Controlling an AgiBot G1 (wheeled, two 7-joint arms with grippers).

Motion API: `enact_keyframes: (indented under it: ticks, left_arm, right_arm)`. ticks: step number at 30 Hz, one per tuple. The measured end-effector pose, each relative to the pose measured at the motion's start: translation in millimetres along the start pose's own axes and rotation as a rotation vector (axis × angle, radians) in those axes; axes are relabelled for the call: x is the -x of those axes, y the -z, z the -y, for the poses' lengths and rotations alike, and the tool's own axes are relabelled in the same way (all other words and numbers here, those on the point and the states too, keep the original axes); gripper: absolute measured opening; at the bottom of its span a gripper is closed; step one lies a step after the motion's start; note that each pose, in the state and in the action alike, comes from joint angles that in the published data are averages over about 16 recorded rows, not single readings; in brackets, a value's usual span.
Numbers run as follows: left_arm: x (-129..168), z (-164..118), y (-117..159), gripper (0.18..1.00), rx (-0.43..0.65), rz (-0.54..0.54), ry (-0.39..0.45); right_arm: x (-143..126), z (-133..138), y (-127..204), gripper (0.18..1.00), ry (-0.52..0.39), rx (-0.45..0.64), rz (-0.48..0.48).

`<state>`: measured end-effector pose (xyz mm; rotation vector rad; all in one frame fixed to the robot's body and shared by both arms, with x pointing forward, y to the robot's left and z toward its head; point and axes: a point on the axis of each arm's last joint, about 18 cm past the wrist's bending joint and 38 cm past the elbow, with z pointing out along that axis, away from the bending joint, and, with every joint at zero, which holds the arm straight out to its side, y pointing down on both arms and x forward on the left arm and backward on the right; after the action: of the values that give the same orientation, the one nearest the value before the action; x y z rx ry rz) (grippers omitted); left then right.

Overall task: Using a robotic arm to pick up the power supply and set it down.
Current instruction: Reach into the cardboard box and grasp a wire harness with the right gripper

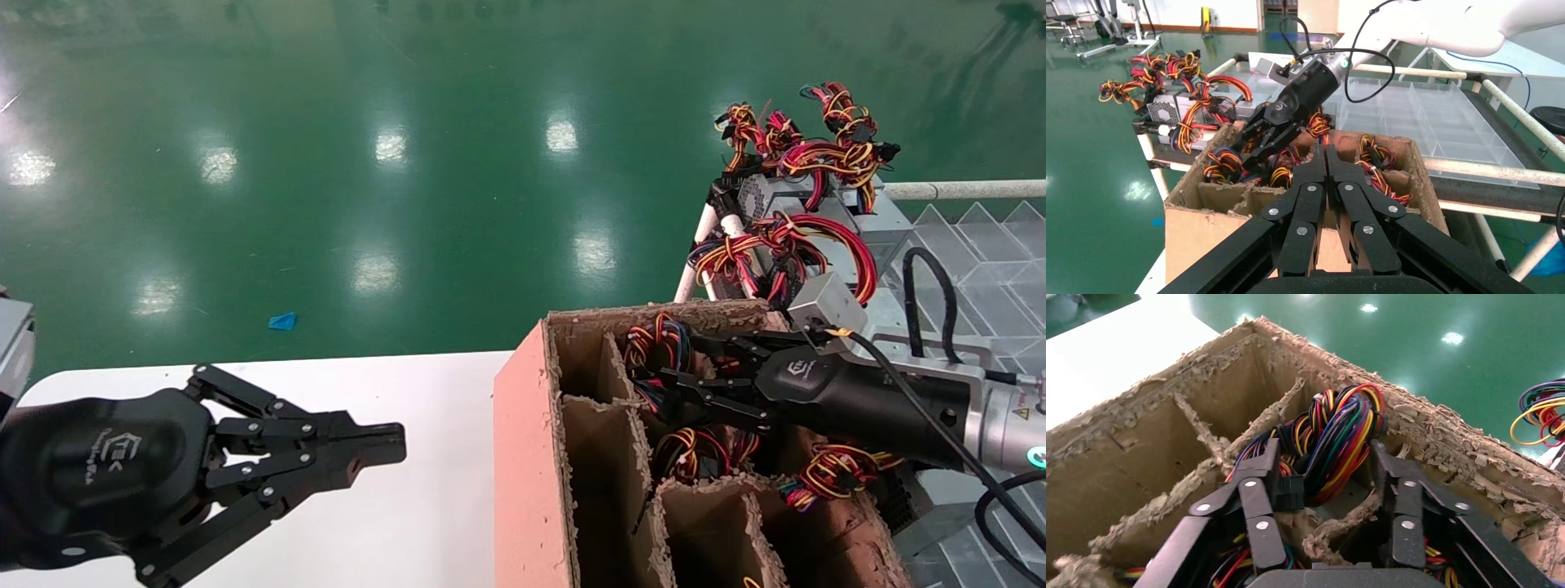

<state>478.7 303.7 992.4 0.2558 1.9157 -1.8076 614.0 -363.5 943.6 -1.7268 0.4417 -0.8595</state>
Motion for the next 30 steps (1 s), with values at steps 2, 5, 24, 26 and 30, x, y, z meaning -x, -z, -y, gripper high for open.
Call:
enact_keyframes:
  ticks: [2,5,24,26,30]
  left_arm:
    - [0,0,0,0.224,0.0,0.0,0.0]
    - [0,0,0,0.209,0.0,0.0,0.0]
    - [0,0,0,0.191,0.0,0.0,0.0]
    - [0,0,0,0.191,0.0,0.0,0.0]
    - [0,0,0,0.191,0.0,0.0,0.0]
  right_arm:
    - [0,-1,-1,0.627,-0.011,-0.004,0.0]
    - [0,-3,-2,0.555,-0.027,-0.011,0.0]
    - [-8,-14,-9,0.241,-0.077,-0.037,0.017]
    - [-7,-13,-9,0.228,-0.073,-0.044,0.026]
    - [-5,-12,-8,0.211,-0.062,-0.066,0.047]
